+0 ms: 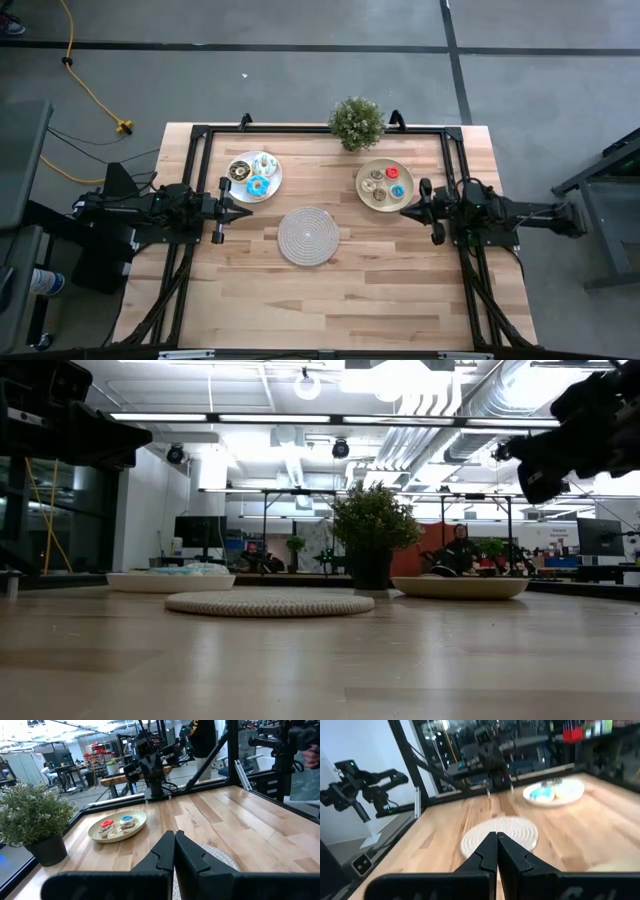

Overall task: Pick & Place donuts
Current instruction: Return to Home Position

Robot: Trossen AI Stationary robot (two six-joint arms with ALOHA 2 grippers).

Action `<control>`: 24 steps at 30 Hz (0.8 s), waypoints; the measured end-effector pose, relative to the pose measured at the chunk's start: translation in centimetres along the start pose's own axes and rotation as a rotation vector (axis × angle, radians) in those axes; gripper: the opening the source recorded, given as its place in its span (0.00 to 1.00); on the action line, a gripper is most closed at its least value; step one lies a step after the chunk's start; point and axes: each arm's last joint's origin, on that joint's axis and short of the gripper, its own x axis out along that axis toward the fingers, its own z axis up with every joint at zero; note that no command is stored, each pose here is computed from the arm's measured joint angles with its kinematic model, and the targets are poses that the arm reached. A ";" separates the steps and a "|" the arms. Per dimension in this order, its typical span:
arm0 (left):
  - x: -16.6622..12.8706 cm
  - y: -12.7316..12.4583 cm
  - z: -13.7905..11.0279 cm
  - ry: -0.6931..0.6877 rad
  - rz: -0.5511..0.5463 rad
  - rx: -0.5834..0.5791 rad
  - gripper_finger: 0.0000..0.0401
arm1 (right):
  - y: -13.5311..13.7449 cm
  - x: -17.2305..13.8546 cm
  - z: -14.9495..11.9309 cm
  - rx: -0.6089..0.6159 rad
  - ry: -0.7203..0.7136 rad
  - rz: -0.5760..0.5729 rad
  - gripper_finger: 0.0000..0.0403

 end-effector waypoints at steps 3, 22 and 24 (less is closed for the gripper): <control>0.0 0.0 0.0 0.000 0.000 0.000 0.00 | -0.1 0.3 -0.4 0.028 0.045 -0.007 0.00; 0.0 0.0 0.0 0.000 0.000 0.000 0.00 | 0.2 0.4 -0.5 0.054 0.060 0.025 0.00; 0.0 0.0 0.0 0.000 0.000 0.000 0.00 | 0.2 0.4 -0.4 0.052 0.057 0.026 0.00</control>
